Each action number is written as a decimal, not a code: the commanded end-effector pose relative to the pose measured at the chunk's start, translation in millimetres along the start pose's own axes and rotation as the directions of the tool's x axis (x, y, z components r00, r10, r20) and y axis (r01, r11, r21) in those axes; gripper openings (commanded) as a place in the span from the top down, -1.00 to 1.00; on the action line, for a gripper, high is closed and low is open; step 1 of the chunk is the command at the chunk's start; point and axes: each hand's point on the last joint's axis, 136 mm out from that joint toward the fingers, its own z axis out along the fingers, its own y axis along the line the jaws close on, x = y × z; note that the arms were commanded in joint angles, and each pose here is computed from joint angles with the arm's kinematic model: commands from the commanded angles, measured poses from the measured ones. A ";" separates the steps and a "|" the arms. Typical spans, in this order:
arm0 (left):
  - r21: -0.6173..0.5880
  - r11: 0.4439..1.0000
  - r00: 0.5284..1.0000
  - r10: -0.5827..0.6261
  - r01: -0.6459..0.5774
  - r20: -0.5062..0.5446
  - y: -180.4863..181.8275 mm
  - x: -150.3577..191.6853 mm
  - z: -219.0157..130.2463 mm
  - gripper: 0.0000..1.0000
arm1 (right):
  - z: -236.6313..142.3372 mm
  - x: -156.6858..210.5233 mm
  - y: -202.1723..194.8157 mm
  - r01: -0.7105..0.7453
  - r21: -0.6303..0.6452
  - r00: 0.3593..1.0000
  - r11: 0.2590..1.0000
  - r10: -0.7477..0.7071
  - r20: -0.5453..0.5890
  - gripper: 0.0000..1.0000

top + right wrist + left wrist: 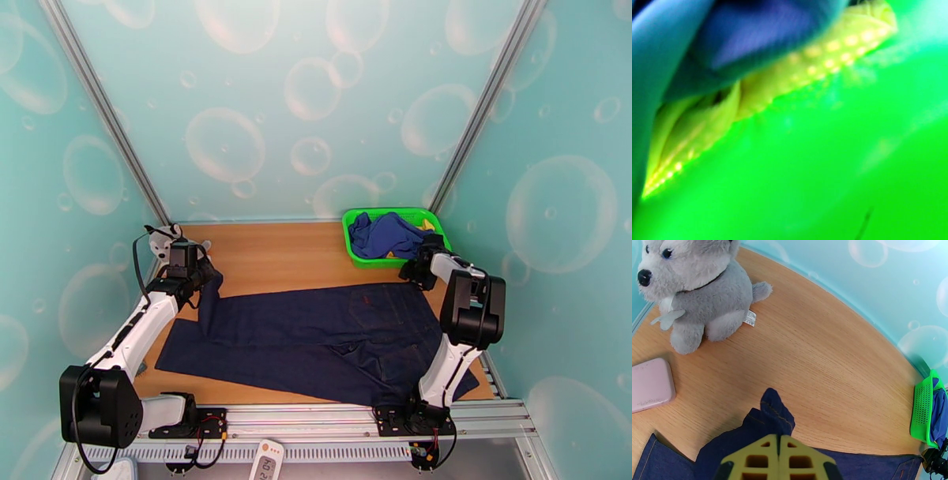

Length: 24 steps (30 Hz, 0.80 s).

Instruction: Fold and stack the trousers

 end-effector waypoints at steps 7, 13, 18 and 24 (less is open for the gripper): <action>0.006 1.000 0.999 0.018 -0.019 0.045 0.5 -8.8 -12.2 1.00 | 8.0 55.1 -6.6 -0.060 -0.017 0.988 0.998 0.057 -0.142 0.35; 0.008 1.000 0.999 0.016 -0.017 0.051 1.0 -12.2 -15.1 1.00 | 5.9 56.1 -11.2 -0.083 -0.010 0.989 0.996 0.082 -0.126 0.80; 0.010 1.000 0.998 0.016 -0.017 0.053 0.4 -14.6 -17.3 1.00 | -8.0 48.0 -14.3 -0.076 0.000 0.995 0.997 0.076 -0.067 1.00; 0.008 1.000 0.998 0.012 -0.013 0.063 1.5 -17.2 -24.0 1.00 | -48.0 26.9 -13.8 -0.104 -0.069 0.991 0.992 0.109 0.073 1.00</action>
